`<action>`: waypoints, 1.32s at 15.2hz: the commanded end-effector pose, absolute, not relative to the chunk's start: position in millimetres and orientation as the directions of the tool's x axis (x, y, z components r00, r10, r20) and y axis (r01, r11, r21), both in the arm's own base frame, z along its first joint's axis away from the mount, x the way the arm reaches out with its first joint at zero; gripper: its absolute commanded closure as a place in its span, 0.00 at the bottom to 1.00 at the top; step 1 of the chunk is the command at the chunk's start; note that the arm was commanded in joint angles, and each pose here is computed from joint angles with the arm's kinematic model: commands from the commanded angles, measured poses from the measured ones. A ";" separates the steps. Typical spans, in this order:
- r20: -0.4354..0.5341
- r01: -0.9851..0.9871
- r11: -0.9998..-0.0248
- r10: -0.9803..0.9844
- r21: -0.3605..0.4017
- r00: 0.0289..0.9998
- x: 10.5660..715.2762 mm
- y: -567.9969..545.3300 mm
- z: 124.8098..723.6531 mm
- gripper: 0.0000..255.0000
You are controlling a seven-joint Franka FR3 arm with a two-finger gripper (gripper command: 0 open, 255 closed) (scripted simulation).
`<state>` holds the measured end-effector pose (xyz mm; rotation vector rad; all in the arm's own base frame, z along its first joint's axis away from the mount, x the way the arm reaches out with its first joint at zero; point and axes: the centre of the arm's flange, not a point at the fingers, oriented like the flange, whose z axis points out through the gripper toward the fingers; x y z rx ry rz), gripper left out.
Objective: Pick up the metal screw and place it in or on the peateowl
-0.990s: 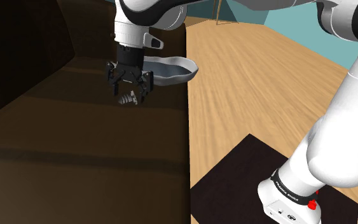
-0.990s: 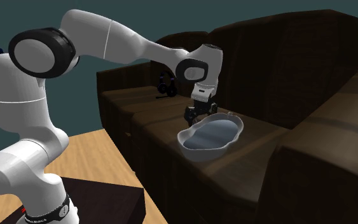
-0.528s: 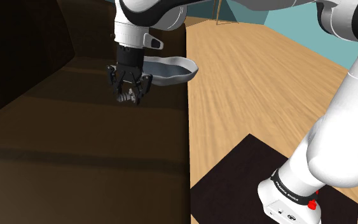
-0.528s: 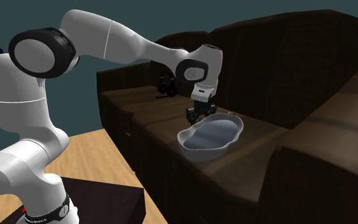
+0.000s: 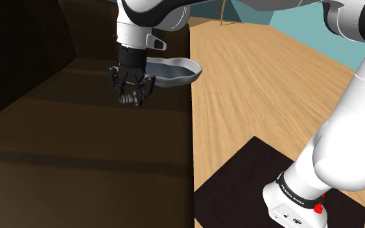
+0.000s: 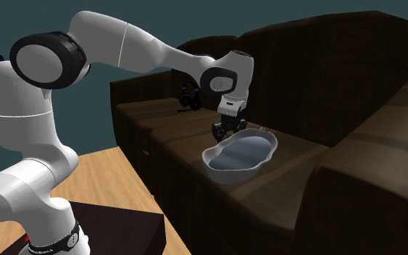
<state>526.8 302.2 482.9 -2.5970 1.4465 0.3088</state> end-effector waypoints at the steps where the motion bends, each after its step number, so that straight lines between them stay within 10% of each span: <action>1: -0.252 -0.852 -0.523 -0.820 -0.033 0.513 526.8 302.2 482.9 1.00; 20: -0.252 -0.852 -0.523 -0.820 -0.033 0.513 526.8 302.2 583.2 1.00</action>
